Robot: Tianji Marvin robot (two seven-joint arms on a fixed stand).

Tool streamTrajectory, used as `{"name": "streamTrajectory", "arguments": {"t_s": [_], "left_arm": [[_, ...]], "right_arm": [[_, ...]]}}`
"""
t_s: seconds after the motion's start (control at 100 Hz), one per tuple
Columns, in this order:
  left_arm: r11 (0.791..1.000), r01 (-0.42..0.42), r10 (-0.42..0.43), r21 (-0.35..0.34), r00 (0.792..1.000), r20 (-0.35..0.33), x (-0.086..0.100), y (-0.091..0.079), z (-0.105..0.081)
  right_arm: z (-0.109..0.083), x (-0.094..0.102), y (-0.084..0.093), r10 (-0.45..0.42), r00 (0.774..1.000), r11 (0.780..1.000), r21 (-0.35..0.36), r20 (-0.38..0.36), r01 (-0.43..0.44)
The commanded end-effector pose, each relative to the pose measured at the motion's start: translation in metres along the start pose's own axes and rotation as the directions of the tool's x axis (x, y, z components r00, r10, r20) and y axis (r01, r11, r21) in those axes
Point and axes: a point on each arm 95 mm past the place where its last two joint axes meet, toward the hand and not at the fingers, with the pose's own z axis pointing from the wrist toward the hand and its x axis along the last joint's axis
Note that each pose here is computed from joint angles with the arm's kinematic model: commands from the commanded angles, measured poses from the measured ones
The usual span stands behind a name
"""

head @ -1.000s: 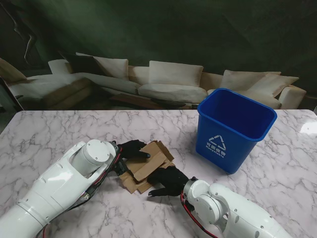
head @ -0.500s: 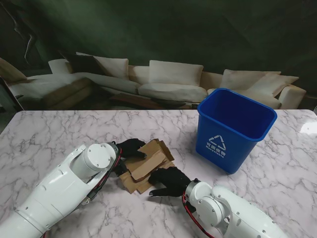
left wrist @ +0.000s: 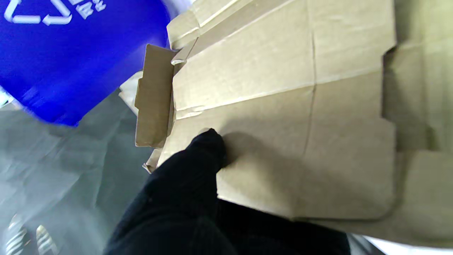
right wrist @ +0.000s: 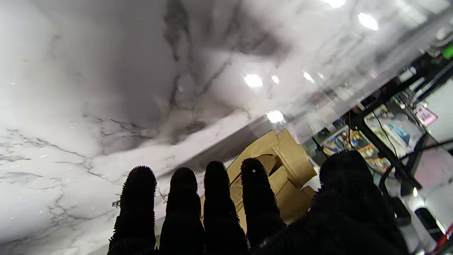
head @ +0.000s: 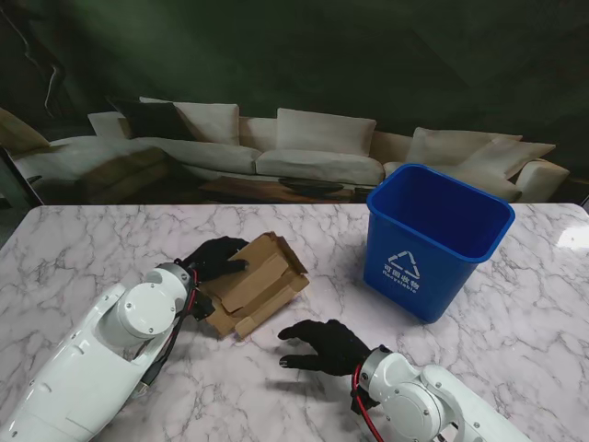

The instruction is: Fold the flattened cardboard along its creases and drop it into the bin

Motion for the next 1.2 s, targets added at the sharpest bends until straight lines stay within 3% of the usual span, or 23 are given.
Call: {"name": "streamTrajectory", "arguments": {"t_s": [0.0,0.26,0.54,0.78,0.94,1.19], "left_arm": [[1.0,0.003,-0.002,0.022,1.0,-0.031,0.007,-0.003,-0.007],[0.993,0.019,0.001,0.114,0.984,-0.176,0.026,-0.015,-0.035],[0.992,0.055,-0.024,0.111,0.963,-0.268,0.035,-0.01,-0.053],[0.991,0.086,-0.054,0.105,0.959,-0.278,0.032,-0.001,-0.049],[0.99,0.094,-0.062,0.101,0.958,-0.281,0.03,0.004,-0.045],[0.99,0.094,-0.06,0.109,0.958,-0.281,0.029,0.009,-0.04]], "right_arm": [[-0.003,0.011,0.004,0.025,1.0,1.0,-0.008,-0.001,-0.025],[0.0,0.011,0.005,0.142,0.985,0.99,0.006,0.103,-0.143],[0.018,0.007,0.013,0.222,0.953,0.975,-0.024,0.205,-0.222],[0.044,0.002,0.024,0.235,0.955,0.97,-0.1,0.18,-0.22],[0.056,0.006,0.032,0.303,0.941,0.948,-0.151,0.153,-0.28],[0.063,0.009,0.042,0.334,0.937,0.928,-0.212,0.106,-0.307]]}}
